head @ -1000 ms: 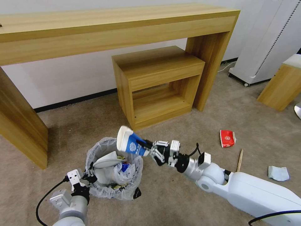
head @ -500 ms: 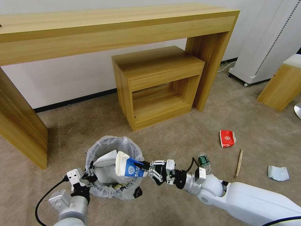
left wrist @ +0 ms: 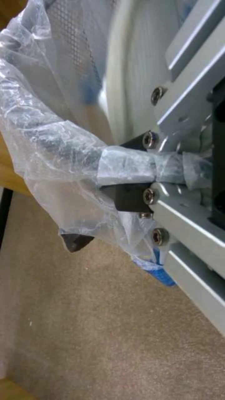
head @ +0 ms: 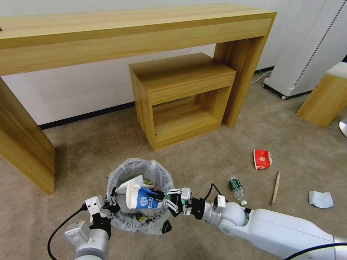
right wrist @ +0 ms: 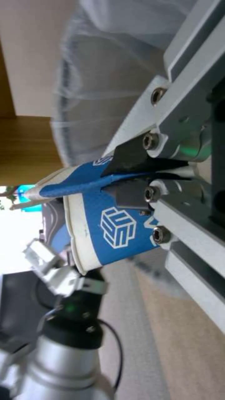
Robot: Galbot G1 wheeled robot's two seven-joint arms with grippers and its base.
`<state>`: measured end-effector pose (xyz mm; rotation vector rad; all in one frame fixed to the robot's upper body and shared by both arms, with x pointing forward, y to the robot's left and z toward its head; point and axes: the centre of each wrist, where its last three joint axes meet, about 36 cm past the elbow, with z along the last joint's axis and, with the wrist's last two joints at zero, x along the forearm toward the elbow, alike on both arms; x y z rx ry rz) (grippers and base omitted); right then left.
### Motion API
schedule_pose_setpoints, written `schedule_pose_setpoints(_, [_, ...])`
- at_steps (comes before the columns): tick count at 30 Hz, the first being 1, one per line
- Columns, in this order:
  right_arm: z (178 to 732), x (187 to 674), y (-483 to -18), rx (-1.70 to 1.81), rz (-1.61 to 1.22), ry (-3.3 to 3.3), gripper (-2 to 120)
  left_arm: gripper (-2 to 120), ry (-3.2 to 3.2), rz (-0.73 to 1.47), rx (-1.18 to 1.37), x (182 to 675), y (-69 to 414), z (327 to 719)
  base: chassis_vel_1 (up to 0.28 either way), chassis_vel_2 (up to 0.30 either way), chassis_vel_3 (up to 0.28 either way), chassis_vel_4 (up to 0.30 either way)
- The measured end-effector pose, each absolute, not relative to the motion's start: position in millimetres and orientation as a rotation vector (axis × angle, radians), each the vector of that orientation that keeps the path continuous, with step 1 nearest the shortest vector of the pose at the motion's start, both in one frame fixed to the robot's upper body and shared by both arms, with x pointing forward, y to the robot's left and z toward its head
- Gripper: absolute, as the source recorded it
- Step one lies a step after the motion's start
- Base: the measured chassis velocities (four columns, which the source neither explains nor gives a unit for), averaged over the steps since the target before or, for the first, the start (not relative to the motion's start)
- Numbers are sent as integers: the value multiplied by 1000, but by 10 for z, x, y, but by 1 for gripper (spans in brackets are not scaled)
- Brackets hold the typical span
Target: Pick up the trash bin and place the garbage on the floor into it.
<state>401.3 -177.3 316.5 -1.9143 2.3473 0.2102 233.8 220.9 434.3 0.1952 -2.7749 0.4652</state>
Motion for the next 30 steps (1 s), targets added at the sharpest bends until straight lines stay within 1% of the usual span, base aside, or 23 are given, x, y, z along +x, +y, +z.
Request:
schedule_pose_setpoints(10, [3020,4109,-1725,-1911,128,2378,0,1,-2774,454,182,2296,2156,4352,0,0,0,0])
schedule_pose_setpoints(11, [3022,4112,-1723,-1912,124,2380,0,1,-2775,454,180,2296,2152,4351,0,0,0,0])
schedule_pose_setpoints(12, [3022,4117,-1725,-1915,116,2381,5,1,-2776,454,178,2295,2146,4350,0,0,0,0])
schedule_pose_setpoints(13, [3022,4117,-1725,-1915,116,2381,5,1,-2776,454,178,2295,2146,4350,0,0,0,0])
schedule_pose_setpoints(15, [2994,4149,-1765,-1910,68,2394,17,1,-2773,456,170,2288,2126,4347,0,0,0,0])
schedule_pose_setpoints(16, [2989,4165,-1781,-1903,50,2401,19,1,-2773,455,168,2285,2122,4347,0,0,0,0])
schedule_pose_setpoints(17, [2989,4165,-1781,-1903,50,2401,19,1,-2773,455,168,2285,2122,4347,0,0,0,0])
schedule_pose_setpoints(18, [2989,4182,-1800,-1896,22,2408,26,1,-2773,454,165,2282,2112,4348,0,0,0,0])
schedule_pose_setpoints(20, [2985,4200,-1820,-1891,-7,2410,33,1,-2771,454,157,2277,2090,4346,0,0,0,0])
schedule_pose_setpoints(21, [2987,4203,-1827,-1887,-10,2412,39,1,-2771,453,154,2276,2082,4346,0,0,0,0])
schedule_pose_setpoints(22, [2987,4203,-1827,-1887,-10,2412,39,1,-2771,453,154,2276,2082,4346,0,0,0,0])
schedule_pose_setpoints(25, [3031,4190,-1817,-1878,9,2410,54,1,-2769,453,150,2292,2075,4322,0,0,0,0])
schedule_pose_setpoints(26, [3031,4190,-1817,-1878,9,2410,54,1,-2769,453,150,2292,2075,4322,0,0,0,0])
schedule_pose_setpoints(29, [3086,4164,-1815,-1875,23,2400,68,1,-2767,456,151,2316,2074,4290,0,0,0,0])
schedule_pose_setpoints(30, [3086,4164,-1815,-1875,23,2400,68,1,-2767,456,151,2316,2074,4290,0,0,0,0])
